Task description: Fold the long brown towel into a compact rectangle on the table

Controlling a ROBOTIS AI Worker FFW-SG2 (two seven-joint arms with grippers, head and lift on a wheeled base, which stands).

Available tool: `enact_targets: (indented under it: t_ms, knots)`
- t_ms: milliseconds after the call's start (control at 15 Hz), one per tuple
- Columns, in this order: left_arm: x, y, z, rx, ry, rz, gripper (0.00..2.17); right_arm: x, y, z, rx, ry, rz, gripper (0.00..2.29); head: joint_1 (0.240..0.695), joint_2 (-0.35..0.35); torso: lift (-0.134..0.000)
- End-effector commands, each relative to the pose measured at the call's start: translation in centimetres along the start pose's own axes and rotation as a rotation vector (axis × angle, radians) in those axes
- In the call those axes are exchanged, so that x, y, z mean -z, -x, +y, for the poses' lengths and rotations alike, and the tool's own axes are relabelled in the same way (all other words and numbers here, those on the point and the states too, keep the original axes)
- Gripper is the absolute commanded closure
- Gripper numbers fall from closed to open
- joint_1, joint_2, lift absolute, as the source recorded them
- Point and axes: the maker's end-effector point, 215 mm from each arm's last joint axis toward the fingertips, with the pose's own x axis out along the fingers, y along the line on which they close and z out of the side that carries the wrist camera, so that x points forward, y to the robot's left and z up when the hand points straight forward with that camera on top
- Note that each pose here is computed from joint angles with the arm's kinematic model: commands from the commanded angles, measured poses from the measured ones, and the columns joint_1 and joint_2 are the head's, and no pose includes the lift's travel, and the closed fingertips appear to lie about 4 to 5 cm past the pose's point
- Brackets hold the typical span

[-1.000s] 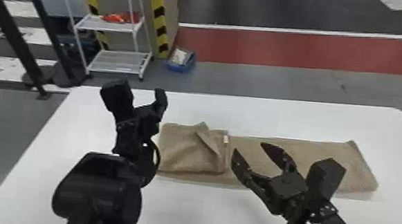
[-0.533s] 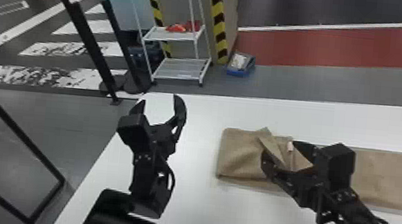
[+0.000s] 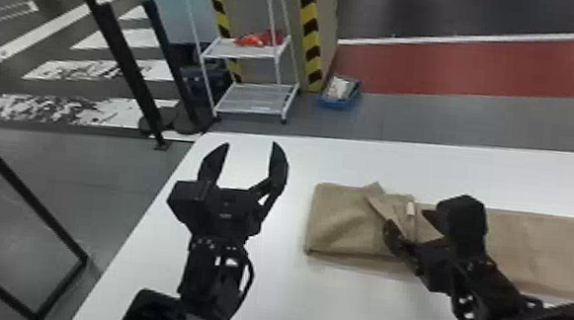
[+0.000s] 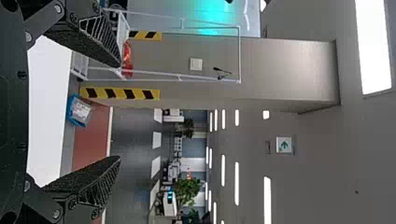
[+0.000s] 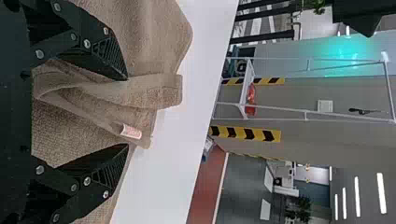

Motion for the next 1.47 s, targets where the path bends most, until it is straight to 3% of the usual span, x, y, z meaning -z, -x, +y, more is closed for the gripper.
enact_targets:
  t_ms: [0,200,467,600,733,867,1400]
  knots:
    - [-0.3,-0.2,-0.3,0.025,-0.015,-0.006,0.21,0.2,0.0,-0.5,0.009,-0.006,0.006,0.52,0.695,0.307,-0.120]
    - [-0.4,-0.4,-0.6,0.049,-0.011,-0.007,0.21,1.1,0.0,-0.7,0.010,-0.009,0.035,0.74,0.695,0.289,-0.120]
    - [-0.1,-0.4,-0.7,0.052,-0.012,-0.001,0.21,1.3,0.0,-0.5,0.008,-0.006,0.053,0.77,0.695,0.285,-0.120]
    - [0.1,-0.5,-0.7,0.052,-0.012,0.004,0.21,0.8,0.2,-0.6,0.008,-0.016,0.039,0.76,0.695,0.285,-0.120]
    - [0.2,-0.6,-1.1,0.058,-0.012,0.006,0.21,0.0,0.1,-0.8,0.008,-0.031,0.026,0.39,0.695,0.284,-0.120]
    - [0.8,-0.6,-1.8,0.070,-0.016,0.017,0.21,-1.5,-0.5,-1.9,0.010,-0.056,0.015,0.39,0.695,0.280,-0.120]
    - [2.1,-1.9,-4.6,0.137,-0.028,0.032,0.21,0.4,-0.7,-3.3,0.031,-0.100,0.077,0.50,0.695,0.230,-0.120]
